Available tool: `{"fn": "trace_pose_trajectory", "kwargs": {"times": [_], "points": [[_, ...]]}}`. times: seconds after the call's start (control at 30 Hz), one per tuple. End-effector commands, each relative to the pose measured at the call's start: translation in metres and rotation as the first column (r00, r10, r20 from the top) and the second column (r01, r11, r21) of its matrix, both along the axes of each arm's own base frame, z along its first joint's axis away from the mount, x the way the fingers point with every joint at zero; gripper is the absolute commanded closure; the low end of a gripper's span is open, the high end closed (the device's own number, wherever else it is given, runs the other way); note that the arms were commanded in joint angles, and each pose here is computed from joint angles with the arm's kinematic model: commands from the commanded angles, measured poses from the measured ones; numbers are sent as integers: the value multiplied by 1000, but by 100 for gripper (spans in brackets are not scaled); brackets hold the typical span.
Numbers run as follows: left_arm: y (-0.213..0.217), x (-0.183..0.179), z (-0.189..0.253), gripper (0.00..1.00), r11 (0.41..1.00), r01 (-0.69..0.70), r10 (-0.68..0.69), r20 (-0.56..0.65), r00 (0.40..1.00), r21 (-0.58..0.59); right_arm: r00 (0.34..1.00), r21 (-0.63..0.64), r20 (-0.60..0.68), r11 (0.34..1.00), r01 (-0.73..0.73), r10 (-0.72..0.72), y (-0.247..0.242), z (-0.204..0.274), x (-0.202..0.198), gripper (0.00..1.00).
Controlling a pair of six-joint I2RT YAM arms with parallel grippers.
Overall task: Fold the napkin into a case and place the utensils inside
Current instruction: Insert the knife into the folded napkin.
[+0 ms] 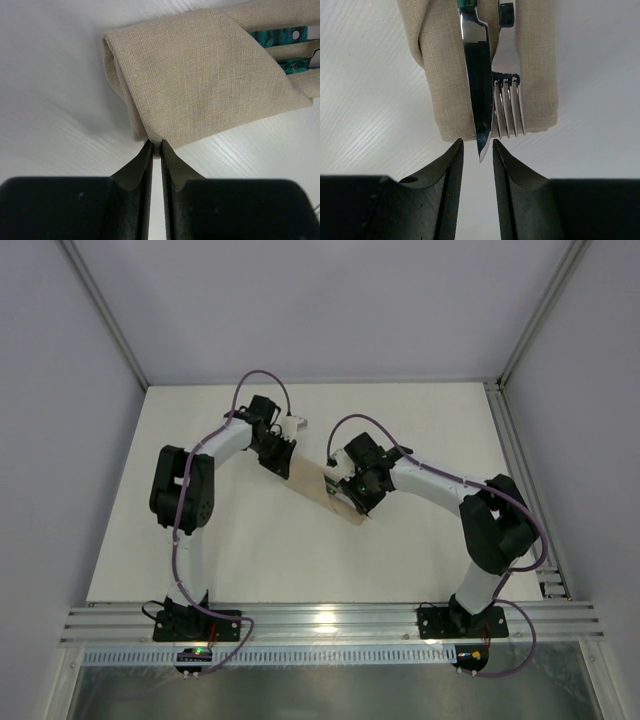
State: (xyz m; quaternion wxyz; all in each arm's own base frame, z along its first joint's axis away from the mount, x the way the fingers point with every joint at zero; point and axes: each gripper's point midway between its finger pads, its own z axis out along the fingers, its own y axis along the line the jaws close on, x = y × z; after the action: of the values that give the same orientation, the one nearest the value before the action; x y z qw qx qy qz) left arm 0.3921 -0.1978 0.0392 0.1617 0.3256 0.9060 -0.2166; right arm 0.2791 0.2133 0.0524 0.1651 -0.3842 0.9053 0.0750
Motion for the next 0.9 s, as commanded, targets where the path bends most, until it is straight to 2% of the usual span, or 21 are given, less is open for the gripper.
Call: {"fn": "trace_pose_trajectory", "kwargs": {"times": [0.0, 0.2, 0.4, 0.63, 0.87], "points": [[2, 6, 18, 88, 1000, 1, 0, 43, 999, -11, 1000, 38, 12, 999, -9, 8, 7, -1, 9, 66], [2, 7, 15, 88, 1000, -3, 4, 39, 999, -11, 1000, 57, 1, 998, -24, 24, 14, -5, 11, 66], [2, 6, 16, 89, 1000, -3, 4, 39, 999, -11, 1000, 24, -11, 1000, -19, 19, 11, -16, 13, 66], [0, 8, 17, 89, 1000, -1, 2, 43, 999, -22, 1000, 7, 13, 1000, -13, 13, 8, -12, 19, 78], [-2, 11, 22, 89, 1000, -2, 3, 51, 999, -31, 1000, -1, 24, 1000, -16, 16, 10, -10, 22, 79]]}}
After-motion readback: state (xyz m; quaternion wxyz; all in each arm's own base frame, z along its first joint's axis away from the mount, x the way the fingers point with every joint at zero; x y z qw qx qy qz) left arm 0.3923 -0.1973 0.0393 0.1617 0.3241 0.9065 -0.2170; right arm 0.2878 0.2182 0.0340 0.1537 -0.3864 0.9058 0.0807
